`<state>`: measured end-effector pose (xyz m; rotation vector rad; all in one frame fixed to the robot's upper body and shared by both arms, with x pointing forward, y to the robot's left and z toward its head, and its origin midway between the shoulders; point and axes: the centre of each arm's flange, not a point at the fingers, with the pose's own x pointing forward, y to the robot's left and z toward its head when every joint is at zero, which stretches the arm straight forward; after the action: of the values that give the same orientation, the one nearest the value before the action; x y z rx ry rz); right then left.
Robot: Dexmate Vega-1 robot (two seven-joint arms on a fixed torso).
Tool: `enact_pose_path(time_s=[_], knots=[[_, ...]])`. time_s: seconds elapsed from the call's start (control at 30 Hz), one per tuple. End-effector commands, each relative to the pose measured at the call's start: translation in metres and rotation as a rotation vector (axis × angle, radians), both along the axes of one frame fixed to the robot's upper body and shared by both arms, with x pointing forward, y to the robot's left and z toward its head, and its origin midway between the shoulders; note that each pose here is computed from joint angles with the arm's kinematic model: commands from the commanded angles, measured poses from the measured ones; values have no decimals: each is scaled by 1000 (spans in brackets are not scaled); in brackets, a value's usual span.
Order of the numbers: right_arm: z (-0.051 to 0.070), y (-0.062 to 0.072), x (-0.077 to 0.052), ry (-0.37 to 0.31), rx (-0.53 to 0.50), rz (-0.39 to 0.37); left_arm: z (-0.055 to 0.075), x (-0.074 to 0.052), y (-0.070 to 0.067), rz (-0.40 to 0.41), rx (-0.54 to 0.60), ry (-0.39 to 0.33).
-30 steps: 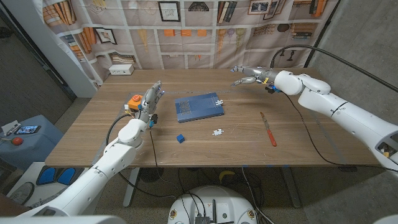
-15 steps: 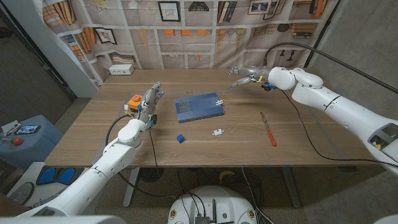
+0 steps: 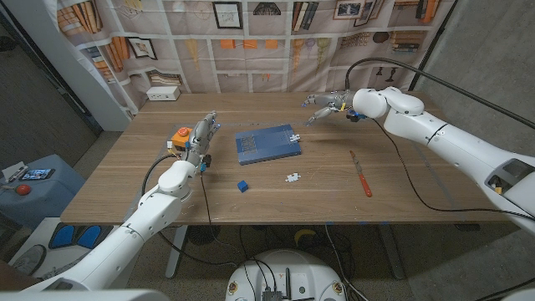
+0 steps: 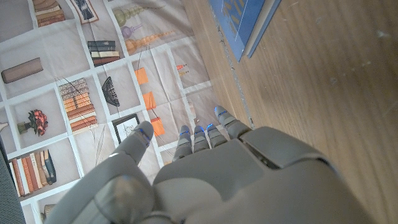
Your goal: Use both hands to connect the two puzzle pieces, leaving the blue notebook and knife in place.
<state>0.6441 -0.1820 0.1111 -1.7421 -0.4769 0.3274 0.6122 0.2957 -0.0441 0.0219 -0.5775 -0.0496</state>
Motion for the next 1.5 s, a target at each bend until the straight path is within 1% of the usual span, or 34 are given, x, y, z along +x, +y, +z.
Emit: enact_pose_path(time_s=[0.03, 0.23, 0.47, 0.6, 1.07, 1.5], knots=[[-10, 13, 6, 10, -67, -22, -1, 1, -2, -4, 9, 6], [-14, 19, 8, 10, -91, -35, -1, 0, -2, -2, 7, 5], [-22, 27, 10, -11, -127, -45, -3, -1, -2, -6, 3, 6], [-25, 30, 13, -11, -139, -56, -3, -1, -2, -7, -1, 2], [-38, 38, 20, -14, -164, -59, -3, -2, -1, -4, -1, 4], [-45, 44, 28, -33, -196, -71, -5, -2, -2, -2, -3, 11]])
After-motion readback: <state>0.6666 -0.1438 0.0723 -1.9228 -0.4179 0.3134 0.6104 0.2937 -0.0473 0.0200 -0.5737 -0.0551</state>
